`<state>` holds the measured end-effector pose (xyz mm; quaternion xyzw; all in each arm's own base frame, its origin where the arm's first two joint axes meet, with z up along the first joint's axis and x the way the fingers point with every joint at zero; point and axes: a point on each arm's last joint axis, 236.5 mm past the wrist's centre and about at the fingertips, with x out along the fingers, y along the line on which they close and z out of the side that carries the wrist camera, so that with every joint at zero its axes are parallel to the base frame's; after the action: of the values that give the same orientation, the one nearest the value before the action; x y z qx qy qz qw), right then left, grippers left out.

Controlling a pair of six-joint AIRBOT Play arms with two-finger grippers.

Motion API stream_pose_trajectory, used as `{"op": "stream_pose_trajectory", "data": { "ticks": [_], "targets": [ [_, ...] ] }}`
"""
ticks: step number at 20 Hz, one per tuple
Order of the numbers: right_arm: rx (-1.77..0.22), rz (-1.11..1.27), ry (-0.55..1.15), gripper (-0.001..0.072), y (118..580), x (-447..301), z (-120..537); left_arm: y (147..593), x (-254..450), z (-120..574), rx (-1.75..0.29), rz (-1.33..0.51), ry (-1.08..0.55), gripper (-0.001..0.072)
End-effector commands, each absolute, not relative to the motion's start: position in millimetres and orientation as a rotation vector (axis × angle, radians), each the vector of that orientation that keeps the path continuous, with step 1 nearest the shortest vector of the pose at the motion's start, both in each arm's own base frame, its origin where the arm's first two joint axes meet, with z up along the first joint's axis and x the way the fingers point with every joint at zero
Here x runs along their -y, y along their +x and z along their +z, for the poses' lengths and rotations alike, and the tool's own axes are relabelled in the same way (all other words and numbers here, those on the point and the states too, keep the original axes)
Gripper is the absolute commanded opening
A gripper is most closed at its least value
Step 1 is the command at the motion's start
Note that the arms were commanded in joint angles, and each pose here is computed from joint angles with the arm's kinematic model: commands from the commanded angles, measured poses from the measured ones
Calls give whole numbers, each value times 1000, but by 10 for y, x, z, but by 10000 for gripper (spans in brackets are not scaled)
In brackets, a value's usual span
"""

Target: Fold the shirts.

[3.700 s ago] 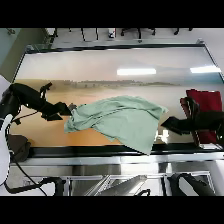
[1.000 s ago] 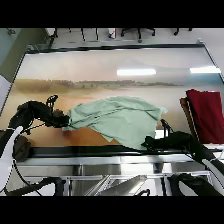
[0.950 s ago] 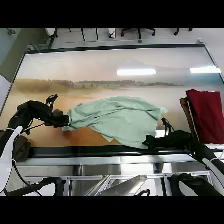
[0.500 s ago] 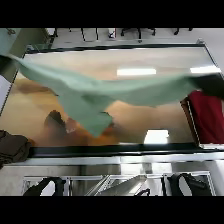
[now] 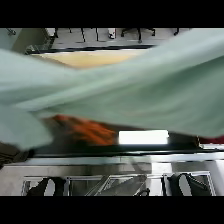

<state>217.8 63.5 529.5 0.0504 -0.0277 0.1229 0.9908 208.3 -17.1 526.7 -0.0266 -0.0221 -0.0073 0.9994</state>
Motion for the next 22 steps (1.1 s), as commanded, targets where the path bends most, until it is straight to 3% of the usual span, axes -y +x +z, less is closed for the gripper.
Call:
{"op": "stream_pose_trajectory", "data": {
  "ticks": [1, 6, 12, 16, 19, 22],
  "targets": [
    [-94, 301, 192, 18, 2522, -554, 4951, 2486, -87, 4683, -135, 16, -108, 15],
    [-494, 372, 477, 18, 3686, -382, 3154, 3887, 324, 2697, -710, -251, -282, 15],
    [-947, 176, 759, 18, 4611, -100, 252, 5040, 610, 95, -1235, -247, -319, 15],
    [-1047, 97, 836, 17, 4973, 83, -635, 5646, 591, -553, -1265, -194, -395, 15],
    [-1012, 96, 838, 17, 5321, 197, -645, 6061, 569, -376, -1125, -185, -414, 15],
    [-950, 110, 815, 17, 5544, 306, -416, 6163, 474, -251, -1055, -157, -436, 15]
  ]
}}
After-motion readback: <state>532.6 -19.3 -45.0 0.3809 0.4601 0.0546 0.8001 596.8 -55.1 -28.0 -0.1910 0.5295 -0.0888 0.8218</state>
